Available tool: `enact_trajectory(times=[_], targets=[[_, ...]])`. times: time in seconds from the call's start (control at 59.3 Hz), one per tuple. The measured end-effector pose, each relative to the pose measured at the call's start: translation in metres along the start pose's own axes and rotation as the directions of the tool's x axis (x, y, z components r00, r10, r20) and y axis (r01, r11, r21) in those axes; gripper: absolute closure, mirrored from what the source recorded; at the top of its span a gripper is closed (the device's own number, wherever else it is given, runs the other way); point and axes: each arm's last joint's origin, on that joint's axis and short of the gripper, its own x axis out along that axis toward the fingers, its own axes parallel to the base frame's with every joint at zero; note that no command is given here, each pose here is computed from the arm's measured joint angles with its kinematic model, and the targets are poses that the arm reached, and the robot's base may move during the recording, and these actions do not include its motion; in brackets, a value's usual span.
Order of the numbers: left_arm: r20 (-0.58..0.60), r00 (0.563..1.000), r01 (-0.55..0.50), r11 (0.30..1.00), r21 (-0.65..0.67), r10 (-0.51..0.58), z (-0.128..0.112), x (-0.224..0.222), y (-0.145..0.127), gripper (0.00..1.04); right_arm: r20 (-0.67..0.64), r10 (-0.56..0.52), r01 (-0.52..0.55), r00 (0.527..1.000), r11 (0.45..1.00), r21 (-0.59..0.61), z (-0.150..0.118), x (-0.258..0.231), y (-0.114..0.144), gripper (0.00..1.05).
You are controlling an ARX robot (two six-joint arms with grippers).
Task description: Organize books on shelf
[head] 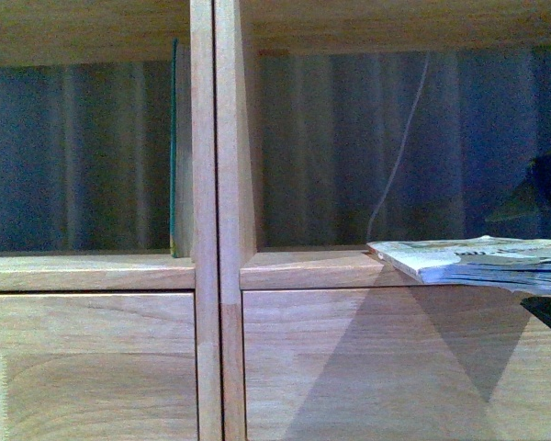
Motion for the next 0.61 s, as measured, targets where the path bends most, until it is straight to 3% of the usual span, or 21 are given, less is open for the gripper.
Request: enact_trajectory(times=[0.27, 0.405, 0.472, 0.506, 0.607], targets=[[0.0, 1.0, 0.0, 1.0, 0.0, 0.0, 0.0, 0.0, 0.0, 0.07, -0.001, 0.01, -0.01, 1.0, 1.0, 0.015, -0.001, 0.0, -0.003, 0.82], [-0.003, 1.0, 0.008, 1.0, 0.0, -0.008, 0.0, 0.0, 0.0, 0.07, -0.007, 0.053, -0.053, 0.999, 0.998, 0.013, 0.003, -0.008, -0.004, 0.97], [-0.142, 0.97, 0.197, 0.98, -0.02, -0.198, 0.0, 0.002, 0.002, 0.07, -0.007, 0.076, -0.076, 0.997, 0.997, 0.003, 0.006, -0.014, -0.004, 0.97], [-0.2, 0.928, 0.305, 0.949, -0.082, -0.315, 0.003, 0.006, 0.006, 0.07, -0.007, 0.092, -0.092, 0.996, 0.996, -0.012, 0.009, -0.018, -0.003, 0.97], [-0.177, 0.878, 0.42, 0.893, -0.16, -0.445, 0.017, 0.02, 0.023, 0.07, -0.013, 0.137, -0.138, 0.99, 0.989, -0.058, 0.017, -0.026, 0.003, 0.97]])
